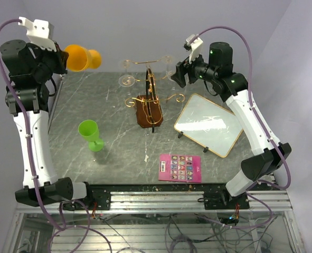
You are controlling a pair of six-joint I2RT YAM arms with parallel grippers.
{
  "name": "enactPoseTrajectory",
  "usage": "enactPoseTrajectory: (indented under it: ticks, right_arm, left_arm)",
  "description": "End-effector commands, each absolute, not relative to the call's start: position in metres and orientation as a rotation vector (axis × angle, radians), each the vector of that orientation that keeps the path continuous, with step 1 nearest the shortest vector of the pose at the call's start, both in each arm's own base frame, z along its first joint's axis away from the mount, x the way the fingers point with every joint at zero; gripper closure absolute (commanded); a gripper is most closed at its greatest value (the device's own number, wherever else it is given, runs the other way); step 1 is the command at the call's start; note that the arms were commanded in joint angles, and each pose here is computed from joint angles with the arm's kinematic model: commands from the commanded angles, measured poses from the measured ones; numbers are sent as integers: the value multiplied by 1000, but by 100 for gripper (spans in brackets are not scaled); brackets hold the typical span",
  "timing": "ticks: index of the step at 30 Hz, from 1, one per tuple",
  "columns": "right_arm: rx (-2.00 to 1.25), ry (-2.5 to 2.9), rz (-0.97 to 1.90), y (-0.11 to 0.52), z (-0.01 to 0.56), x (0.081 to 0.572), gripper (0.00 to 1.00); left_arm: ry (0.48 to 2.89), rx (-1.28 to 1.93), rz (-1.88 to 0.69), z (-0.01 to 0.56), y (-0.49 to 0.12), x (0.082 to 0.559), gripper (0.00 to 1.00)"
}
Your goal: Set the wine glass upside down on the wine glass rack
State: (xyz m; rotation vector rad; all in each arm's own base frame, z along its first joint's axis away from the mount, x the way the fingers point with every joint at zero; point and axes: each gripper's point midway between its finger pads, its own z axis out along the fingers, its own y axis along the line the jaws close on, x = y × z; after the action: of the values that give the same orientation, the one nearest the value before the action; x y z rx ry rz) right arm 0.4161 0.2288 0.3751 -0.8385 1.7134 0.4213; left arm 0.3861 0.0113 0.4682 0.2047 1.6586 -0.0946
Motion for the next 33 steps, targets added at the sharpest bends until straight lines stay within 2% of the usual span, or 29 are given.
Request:
enactPoseTrajectory:
  ticks: [1, 4, 12, 25, 33]
  right_arm:
    - [-773, 1653, 596, 247, 399, 409, 28]
    - [-768, 1651, 710, 259, 398, 400, 28]
    - [-714, 1645, 907, 276, 403, 388, 32]
    - [-658, 1661, 1163, 300, 395, 382, 40]
    - [-632, 1659, 1185, 302, 402, 385, 47]
  left_arm:
    - [1484, 267, -305, 525, -33, 369, 93]
    - [1456, 288, -455, 533, -60, 365, 93]
    - [1449, 378, -570, 530, -128, 367, 93]
    - [1438, 487, -714, 519, -169, 363, 93]
    - [1436, 565, -740, 510, -185, 354, 93]
